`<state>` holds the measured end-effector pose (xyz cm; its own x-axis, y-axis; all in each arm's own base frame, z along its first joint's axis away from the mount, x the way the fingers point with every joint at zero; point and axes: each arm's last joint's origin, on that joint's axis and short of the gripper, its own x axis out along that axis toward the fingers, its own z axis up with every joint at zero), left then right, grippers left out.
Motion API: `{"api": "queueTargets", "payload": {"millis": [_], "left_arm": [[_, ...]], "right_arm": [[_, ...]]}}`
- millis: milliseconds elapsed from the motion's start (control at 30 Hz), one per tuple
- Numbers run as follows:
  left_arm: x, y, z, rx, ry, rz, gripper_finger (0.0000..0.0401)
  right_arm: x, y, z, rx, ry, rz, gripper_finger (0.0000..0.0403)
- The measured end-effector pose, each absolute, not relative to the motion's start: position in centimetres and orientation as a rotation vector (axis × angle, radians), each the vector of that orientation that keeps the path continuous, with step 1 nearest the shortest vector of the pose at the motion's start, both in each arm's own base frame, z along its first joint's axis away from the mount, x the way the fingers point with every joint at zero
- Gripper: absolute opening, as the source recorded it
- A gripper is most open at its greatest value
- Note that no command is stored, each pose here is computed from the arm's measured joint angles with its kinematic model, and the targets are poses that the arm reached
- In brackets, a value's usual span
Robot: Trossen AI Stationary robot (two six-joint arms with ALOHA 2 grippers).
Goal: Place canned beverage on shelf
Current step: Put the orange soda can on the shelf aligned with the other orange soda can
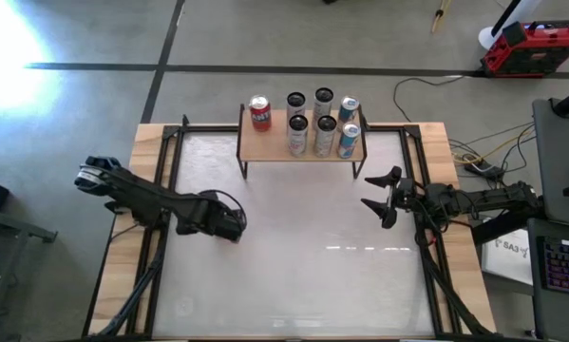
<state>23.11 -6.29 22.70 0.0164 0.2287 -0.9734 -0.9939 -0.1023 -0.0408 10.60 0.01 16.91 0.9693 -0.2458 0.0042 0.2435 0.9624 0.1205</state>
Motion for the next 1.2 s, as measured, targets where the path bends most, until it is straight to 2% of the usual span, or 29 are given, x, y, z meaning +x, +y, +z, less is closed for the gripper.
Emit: {"api": "queueTargets", "payload": {"millis": [233, 367, 567, 667, 867, 1200], "left_arm": [[23.0, -6.2, 21.1, -1.124, 0.942, 1.355, 0.0383], [22.9, -6.2, 20.5, -1.126, 0.934, 1.345, 0.0353], [22.9, -6.2, 20.4, -1.103, 0.947, 1.332, 0.0281], [23.1, -6.3, 20.8, -1.087, 0.988, 1.287, 0.0281], [24.5, -6.7, 25.2, -1.070, 0.985, 1.164, 0.0281], [27.4, -6.5, 35.0, -0.771, 0.848, 1.006, 0.0281]], "right_arm": [[10.6, 0.0, 16.9, 0.120, -0.019, -0.247, 0.0334], [10.6, 0.0, 16.9, 0.120, -0.019, -0.247, 0.0334], [10.6, 0.0, 16.9, 0.120, -0.020, -0.248, 0.0334], [10.6, 0.0, 16.9, 0.120, -0.019, -0.247, 0.0334], [10.6, 0.0, 16.9, 0.120, -0.020, -0.248, 0.0334], [10.6, 0.0, 16.9, 0.120, -0.019, -0.248, 0.0334]]}}
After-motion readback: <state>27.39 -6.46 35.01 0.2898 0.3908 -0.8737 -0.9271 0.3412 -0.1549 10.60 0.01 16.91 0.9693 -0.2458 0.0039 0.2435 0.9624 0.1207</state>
